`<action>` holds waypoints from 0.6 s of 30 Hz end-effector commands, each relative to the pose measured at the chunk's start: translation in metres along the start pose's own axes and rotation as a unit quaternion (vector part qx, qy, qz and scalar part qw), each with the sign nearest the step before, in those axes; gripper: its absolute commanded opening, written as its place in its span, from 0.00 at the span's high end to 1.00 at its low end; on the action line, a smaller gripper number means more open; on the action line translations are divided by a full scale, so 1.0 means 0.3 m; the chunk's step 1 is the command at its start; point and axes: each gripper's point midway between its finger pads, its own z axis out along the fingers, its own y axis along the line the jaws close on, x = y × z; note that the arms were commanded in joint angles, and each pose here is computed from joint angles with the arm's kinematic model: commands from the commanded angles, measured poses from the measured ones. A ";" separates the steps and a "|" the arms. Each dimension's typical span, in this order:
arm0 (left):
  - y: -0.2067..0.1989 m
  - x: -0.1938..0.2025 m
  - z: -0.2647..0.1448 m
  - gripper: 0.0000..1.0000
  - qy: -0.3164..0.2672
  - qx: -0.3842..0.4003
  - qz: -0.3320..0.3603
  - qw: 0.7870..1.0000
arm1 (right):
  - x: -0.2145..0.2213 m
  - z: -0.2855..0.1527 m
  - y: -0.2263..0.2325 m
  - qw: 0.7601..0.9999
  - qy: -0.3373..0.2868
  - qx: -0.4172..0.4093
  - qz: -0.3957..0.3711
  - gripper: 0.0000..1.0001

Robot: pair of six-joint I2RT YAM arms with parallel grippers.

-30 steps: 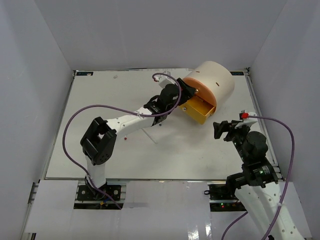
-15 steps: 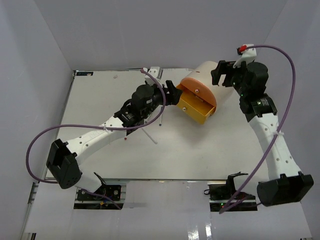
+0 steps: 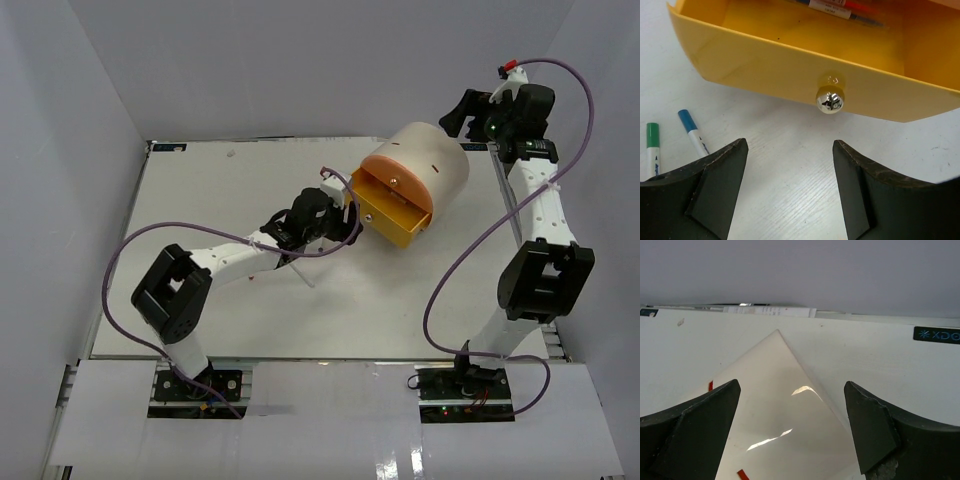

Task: Sort the stationery into containers
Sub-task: Close the drawer in the storage box.

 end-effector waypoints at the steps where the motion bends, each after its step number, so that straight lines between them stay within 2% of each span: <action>1: -0.041 -0.108 0.036 0.21 -0.042 0.028 0.024 0.998 | 0.021 0.048 0.053 0.998 0.005 -0.070 0.003 0.09; 8: -0.050 -0.128 0.127 0.22 -0.054 0.032 0.026 0.998 | 0.122 0.107 0.046 0.994 0.033 -0.107 0.013 0.10; 11: -0.044 -0.123 0.172 0.23 -0.054 0.030 0.028 0.998 | 0.138 0.104 0.048 0.993 0.037 -0.110 0.014 0.10; 18: -0.066 -0.199 0.281 0.23 -0.079 0.037 0.030 0.996 | 0.157 0.098 0.049 0.993 0.039 -0.110 0.017 0.09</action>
